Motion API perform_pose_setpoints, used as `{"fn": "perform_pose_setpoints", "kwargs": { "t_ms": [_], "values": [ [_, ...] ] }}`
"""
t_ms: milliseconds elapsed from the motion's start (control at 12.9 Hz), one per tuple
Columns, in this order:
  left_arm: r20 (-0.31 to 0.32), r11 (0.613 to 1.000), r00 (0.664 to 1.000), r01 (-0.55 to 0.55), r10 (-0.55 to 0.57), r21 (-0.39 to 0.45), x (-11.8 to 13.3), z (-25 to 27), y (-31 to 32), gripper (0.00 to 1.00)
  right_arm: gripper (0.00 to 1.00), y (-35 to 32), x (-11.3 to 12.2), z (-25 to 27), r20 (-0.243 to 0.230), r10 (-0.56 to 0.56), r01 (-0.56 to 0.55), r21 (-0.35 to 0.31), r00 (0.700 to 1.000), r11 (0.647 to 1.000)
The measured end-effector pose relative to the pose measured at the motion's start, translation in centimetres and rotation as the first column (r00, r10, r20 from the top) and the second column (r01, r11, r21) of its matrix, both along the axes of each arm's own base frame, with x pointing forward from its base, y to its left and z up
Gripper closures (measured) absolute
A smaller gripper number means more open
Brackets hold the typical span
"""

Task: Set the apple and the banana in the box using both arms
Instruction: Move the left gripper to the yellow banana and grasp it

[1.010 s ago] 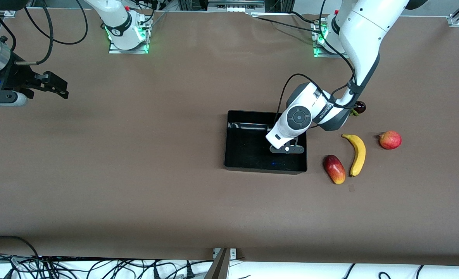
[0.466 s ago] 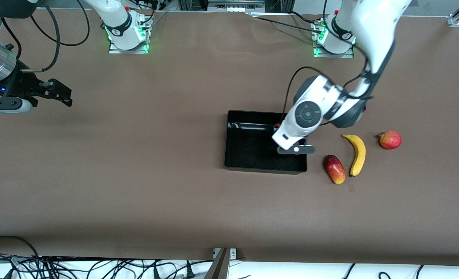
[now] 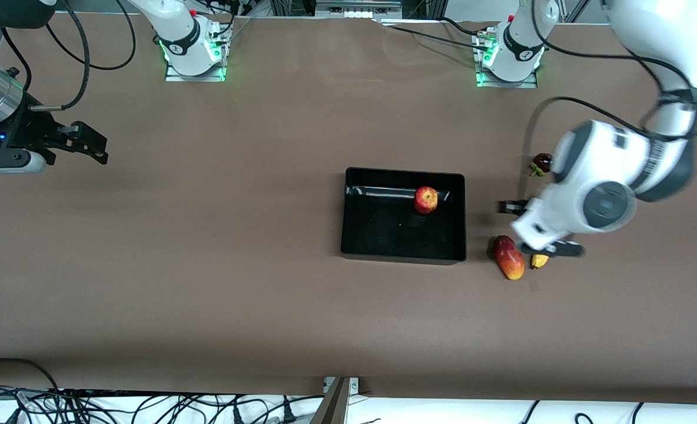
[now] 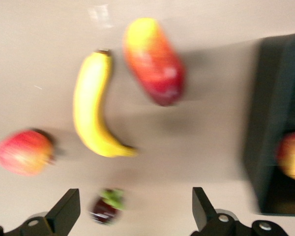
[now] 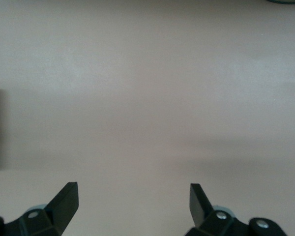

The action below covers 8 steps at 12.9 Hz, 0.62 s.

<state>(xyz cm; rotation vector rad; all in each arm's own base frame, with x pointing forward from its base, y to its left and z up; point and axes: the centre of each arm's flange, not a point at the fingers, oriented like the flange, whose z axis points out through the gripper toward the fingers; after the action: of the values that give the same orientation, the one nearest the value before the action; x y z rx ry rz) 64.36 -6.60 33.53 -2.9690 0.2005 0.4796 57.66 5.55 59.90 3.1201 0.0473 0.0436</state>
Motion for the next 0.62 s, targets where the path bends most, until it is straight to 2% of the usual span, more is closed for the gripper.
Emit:
{"fn": "perform_pose_setpoints", "kwargs": {
  "t_ms": [78,233,466,544,622],
  "values": [
    [0.005,0.998,0.998,0.055,-0.055,0.015,0.6,-2.1,2.6,0.0,0.0,0.0,0.0,0.0,0.001,0.0,0.0,0.0,1.0,1.0],
    [0.042,0.993,0.993,0.115,-0.114,-0.009,1.0,-6.9,5.3,0.0,0.0,0.0,0.0,0.0,0.002,0.0,0.0,0.0,1.0,1.0],
    [0.106,0.986,0.983,0.157,-0.151,-0.051,-0.6,-12.3,5.5,0.0,0.0,0.0,0.0,0.0,0.003,0.0,0.0,0.0,1.0,1.0],
    [0.125,0.985,0.98,0.162,-0.153,-0.065,-1.2,-13.5,5.7,0.05,0.0,0.0,0.0,0.0,0.003,0.0,0.0,0.0,1.0,1.0],
    [0.135,0.982,0.978,0.17,-0.158,-0.077,-1.7,-14.5,6.4,0.05,0.0,0.0,0.0,0.0,0.003,0.0,0.0,0.0,1.0,1.0]
  ]
}}
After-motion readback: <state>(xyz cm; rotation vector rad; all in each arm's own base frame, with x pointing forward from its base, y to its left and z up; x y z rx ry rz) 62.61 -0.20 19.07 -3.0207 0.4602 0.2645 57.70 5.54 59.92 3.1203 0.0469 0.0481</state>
